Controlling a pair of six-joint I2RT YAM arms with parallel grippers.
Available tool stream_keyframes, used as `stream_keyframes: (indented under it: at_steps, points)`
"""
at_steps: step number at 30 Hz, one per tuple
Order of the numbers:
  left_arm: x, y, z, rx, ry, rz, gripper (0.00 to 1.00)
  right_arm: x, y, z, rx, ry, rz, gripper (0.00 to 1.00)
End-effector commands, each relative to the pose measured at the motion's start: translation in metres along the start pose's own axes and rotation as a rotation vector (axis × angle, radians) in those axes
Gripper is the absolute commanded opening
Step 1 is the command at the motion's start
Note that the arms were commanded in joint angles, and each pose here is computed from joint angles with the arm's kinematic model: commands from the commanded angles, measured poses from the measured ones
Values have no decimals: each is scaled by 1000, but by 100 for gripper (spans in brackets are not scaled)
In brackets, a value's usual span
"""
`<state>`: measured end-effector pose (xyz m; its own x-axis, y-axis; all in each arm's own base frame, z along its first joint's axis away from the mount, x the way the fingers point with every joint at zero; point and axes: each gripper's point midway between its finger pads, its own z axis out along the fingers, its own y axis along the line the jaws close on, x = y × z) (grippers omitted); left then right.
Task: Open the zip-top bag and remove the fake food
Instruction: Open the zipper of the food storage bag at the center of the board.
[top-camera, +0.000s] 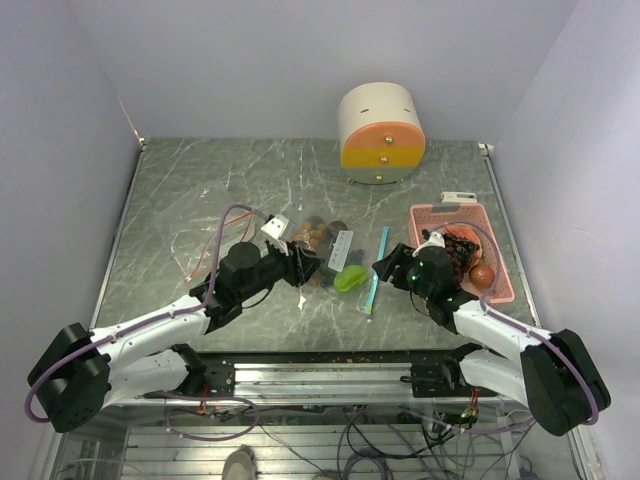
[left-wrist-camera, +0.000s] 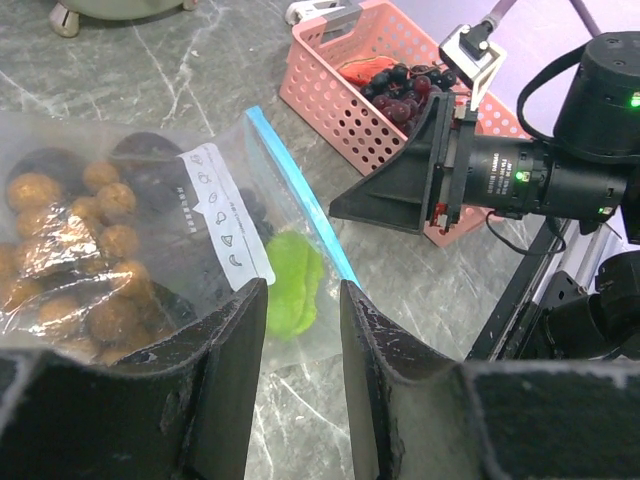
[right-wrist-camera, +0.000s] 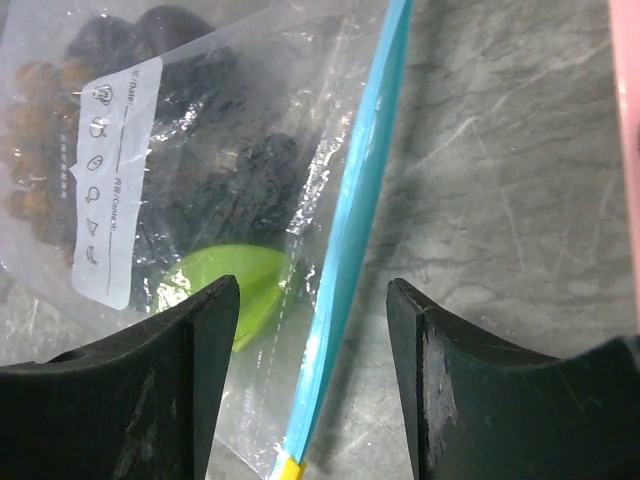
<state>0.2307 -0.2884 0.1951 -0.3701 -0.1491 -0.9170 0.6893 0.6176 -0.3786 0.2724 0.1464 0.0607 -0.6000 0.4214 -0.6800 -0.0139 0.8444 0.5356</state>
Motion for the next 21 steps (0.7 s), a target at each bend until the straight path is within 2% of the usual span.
stream_keyframes:
  at_steps: [1, 21]
  points:
    - [-3, -6, 3, 18, -34, -3, 45, -9, 20, 5, -96, -21, 4, 60]
    - [4, -4, 3, 1, -17, 7, 45, 4, 24, 26, -137, 27, 18, 60]
